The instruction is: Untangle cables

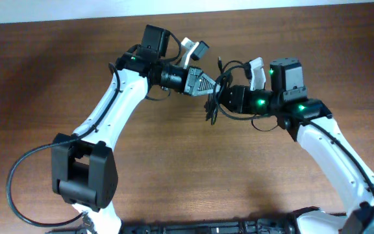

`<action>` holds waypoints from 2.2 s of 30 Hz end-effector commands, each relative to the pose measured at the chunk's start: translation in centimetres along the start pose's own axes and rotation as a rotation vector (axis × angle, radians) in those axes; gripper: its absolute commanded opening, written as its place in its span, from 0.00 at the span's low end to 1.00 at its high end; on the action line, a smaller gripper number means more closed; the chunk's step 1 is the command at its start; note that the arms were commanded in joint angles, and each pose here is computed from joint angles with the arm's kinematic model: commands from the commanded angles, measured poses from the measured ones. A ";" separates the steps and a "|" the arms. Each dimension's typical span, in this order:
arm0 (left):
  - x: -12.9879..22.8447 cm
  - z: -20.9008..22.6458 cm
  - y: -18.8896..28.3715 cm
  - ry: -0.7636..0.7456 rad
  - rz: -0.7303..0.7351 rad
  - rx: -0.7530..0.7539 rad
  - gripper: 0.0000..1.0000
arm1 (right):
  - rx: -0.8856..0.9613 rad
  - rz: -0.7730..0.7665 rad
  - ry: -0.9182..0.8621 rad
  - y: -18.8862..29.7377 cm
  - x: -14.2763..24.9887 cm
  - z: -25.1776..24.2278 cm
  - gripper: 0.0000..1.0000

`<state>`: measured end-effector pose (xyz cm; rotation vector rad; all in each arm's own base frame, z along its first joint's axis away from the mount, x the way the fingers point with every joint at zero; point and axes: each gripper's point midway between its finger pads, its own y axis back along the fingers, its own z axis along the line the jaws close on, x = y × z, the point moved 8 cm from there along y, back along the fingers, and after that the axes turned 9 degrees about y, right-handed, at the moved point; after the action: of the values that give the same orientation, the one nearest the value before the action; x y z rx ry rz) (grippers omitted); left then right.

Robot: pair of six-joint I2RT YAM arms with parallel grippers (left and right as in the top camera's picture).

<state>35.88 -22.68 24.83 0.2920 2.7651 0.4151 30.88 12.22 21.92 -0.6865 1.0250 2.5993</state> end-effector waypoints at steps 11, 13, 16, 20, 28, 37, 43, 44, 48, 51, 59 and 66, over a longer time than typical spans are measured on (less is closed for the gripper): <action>-1.3 0.7 1.6 -0.034 -0.114 -0.249 0.00 | 0.003 0.050 -0.099 -1.6 0.3 -1.2 0.04; -1.5 2.1 2.1 -0.015 -0.150 -0.404 0.00 | 0.004 0.043 -0.066 -1.5 0.2 -1.1 0.04; -1.2 3.5 3.1 0.029 -0.168 -0.541 0.00 | 0.086 0.016 -0.086 -0.9 -0.1 -2.2 0.04; -1.3 5.0 6.2 0.094 -0.218 -0.601 0.00 | 0.316 0.026 -0.175 0.6 0.7 -5.6 0.04; -0.5 6.3 10.4 0.274 -0.269 -0.539 0.00 | 0.721 0.021 -0.280 4.8 1.9 -11.1 0.04; 0.0 4.0 9.3 0.106 -0.173 -0.286 0.00 | 0.099 0.041 -0.083 2.7 -0.1 -5.5 0.63; -0.1 2.8 9.0 0.079 -0.162 -0.149 0.00 | 0.008 0.094 0.042 0.2 0.5 -2.1 0.63; -0.1 2.6 8.9 0.078 -0.161 -0.135 0.00 | 0.000 0.095 0.049 -0.1 0.5 -1.7 0.63; -0.1 2.6 8.9 0.092 -0.161 -0.126 0.00 | -0.005 0.091 -0.101 -1.3 0.5 -0.3 0.64; -0.1 2.6 8.9 0.102 -0.161 -0.126 0.00 | -0.077 0.105 -0.010 -2.2 0.8 1.5 0.71; -0.1 2.6 8.9 0.102 -0.161 -0.126 0.00 | -0.009 0.126 0.607 -5.0 2.7 4.7 0.72; -0.1 2.6 8.9 0.103 -0.161 -0.126 0.00 | 0.079 0.103 0.986 -6.2 2.9 6.1 0.75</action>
<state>38.47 -13.77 23.18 0.0246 2.8579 0.6508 28.00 20.84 19.91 -1.8104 1.2914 2.4573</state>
